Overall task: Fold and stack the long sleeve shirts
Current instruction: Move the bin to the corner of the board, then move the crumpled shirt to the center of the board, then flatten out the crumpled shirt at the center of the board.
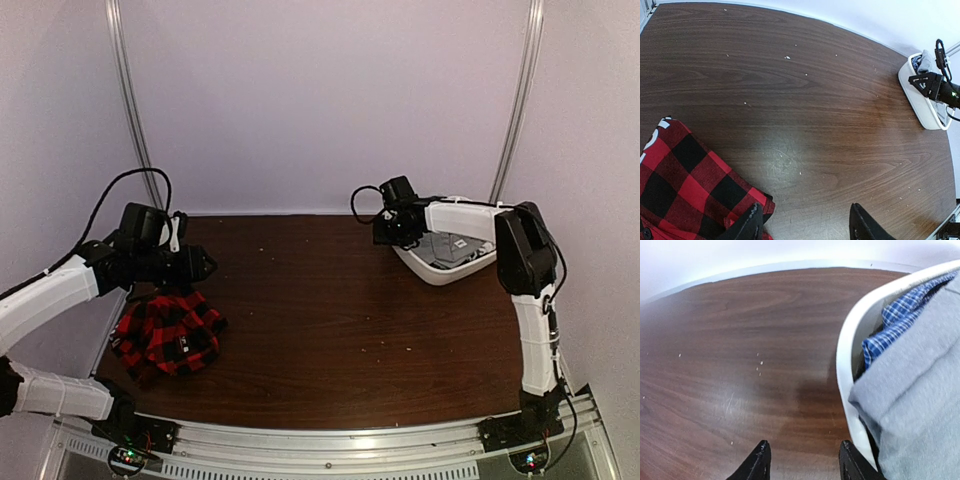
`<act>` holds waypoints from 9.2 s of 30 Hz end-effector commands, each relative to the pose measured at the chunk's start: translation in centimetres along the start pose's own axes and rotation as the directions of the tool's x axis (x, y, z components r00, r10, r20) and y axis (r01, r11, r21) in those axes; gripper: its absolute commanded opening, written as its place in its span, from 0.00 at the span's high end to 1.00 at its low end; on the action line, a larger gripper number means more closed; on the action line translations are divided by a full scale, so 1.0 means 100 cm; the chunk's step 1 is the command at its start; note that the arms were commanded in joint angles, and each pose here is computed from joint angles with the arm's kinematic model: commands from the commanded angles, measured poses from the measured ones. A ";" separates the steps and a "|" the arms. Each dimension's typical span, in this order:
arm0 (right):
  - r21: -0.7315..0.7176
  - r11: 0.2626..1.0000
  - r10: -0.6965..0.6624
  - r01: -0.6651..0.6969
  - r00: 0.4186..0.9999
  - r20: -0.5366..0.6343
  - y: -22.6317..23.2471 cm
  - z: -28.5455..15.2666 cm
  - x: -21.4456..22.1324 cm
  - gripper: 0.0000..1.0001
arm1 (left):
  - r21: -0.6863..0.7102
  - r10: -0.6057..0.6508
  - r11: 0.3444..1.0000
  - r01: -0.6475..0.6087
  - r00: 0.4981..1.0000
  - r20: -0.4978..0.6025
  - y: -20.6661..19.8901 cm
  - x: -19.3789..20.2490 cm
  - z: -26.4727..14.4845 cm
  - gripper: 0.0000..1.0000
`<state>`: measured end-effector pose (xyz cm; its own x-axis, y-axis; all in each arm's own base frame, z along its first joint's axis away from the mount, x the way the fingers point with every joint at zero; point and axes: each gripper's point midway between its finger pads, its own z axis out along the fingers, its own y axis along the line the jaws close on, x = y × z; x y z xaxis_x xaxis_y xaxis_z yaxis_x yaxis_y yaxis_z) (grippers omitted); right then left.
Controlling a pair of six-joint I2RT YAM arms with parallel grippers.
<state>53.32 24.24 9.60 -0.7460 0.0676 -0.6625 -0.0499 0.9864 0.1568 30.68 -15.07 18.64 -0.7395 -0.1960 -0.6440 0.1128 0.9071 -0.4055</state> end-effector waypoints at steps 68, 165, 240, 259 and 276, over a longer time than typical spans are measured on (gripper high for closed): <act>-0.346 0.901 -0.233 0.261 0.965 0.122 0.116 -0.127 0.092 0.18 | -0.250 -0.275 0.941 0.228 0.946 -0.173 0.070 0.120 0.063 0.54; -0.452 0.848 -0.318 0.277 0.948 -0.015 0.175 -0.133 0.224 0.69 | 0.325 0.096 0.946 0.012 0.945 -0.314 -0.092 0.081 0.047 0.52; -0.386 0.904 -0.107 0.183 0.972 0.209 0.235 -0.140 0.028 0.42 | -0.041 0.074 0.996 -0.075 0.997 -0.026 0.005 -0.093 0.180 1.00; -0.368 0.875 -0.320 0.315 0.946 0.050 0.275 -0.065 0.116 0.09 | 0.126 0.032 0.992 -0.011 0.986 -0.162 0.008 -0.086 0.250 1.00; -0.217 0.942 -0.246 0.255 0.967 0.071 0.170 -0.138 0.136 0.93 | 0.262 0.026 0.965 0.025 0.981 -0.190 -0.043 -0.078 0.286 1.00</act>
<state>35.12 42.37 9.50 -0.6934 -0.2645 -0.6703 -0.4291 0.8988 0.0892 53.84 -25.16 5.40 -0.8700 -0.1006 -0.4828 0.2036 0.8184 -0.5373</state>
